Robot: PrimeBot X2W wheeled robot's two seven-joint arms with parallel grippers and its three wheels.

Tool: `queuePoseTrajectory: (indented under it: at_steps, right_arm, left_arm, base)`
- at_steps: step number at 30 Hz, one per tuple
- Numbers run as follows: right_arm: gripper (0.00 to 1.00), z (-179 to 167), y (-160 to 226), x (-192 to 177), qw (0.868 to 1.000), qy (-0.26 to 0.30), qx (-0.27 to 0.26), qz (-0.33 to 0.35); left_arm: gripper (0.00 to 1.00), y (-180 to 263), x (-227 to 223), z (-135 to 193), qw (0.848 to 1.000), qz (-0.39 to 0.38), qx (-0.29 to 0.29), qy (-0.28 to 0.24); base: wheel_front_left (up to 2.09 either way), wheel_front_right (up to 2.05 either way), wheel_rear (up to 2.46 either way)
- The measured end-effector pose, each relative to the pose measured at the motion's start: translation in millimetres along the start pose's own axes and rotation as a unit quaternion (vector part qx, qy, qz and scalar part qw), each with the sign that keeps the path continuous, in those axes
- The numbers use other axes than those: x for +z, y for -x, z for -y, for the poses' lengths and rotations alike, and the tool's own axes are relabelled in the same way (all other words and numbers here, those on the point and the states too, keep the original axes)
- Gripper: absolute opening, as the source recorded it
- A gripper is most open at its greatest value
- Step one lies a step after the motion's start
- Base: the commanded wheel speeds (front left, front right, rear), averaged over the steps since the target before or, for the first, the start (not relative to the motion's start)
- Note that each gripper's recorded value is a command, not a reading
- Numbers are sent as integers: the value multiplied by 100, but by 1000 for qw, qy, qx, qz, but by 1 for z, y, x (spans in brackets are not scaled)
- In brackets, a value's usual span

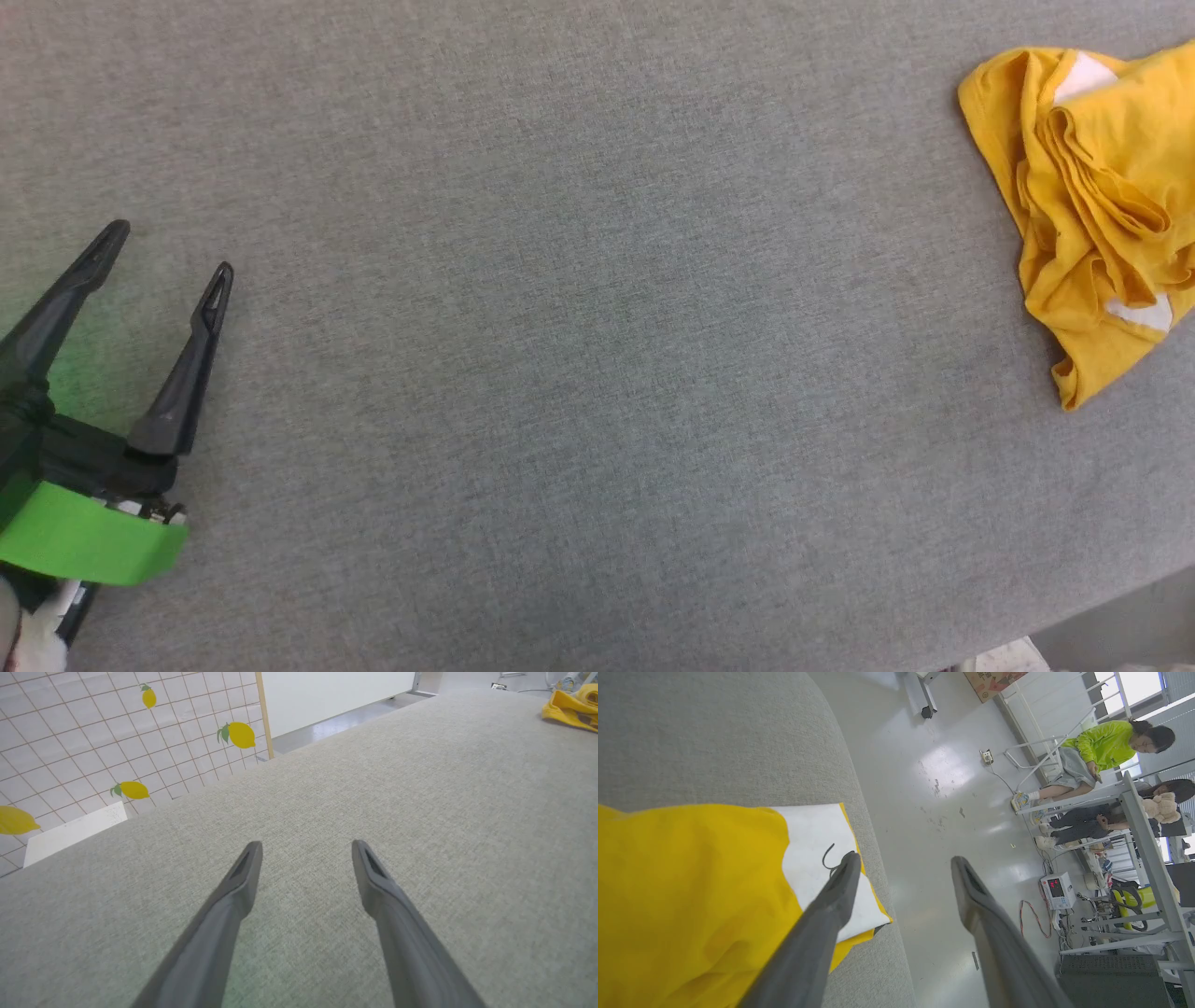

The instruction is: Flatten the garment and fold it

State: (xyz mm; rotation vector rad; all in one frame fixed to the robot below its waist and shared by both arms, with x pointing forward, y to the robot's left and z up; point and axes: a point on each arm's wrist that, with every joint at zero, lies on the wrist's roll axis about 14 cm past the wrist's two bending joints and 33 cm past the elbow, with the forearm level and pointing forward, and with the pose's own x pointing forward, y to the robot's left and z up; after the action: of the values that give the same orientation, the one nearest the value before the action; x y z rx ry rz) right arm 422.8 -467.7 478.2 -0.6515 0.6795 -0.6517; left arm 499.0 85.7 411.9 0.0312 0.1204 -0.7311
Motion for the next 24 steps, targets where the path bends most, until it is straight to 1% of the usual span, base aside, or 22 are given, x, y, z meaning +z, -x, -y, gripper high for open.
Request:
queuePoseTrajectory:
  at_steps: [5,9,14,16,19,24]
  right_arm:
    - [100,-2,7,7,999,-38,11,28]
    - [100,-12,17,12,994,-86,32,63]
    - [100,-30,33,14,981,-153,64,98]
    - [100,-40,43,11,977,-166,80,109]
    - [100,-56,59,11,966,-198,101,130]
    - [100,-81,89,11,950,-231,140,158]
  left_arm:
    - [100,4,11,-5,999,24,35,12]
    - [100,10,22,-8,997,45,63,18]
    - [100,23,39,-10,992,68,101,26]
    - [100,31,43,-13,990,69,120,25]
    - [100,44,48,-15,986,71,146,27]
    - [100,70,57,-19,978,74,193,27]
  base:
    - [0,0,0]
    - [0,0,0]
    - [0,0,0]
    - [0,0,0]
    - [0,0,0]
    - [0,0,0]
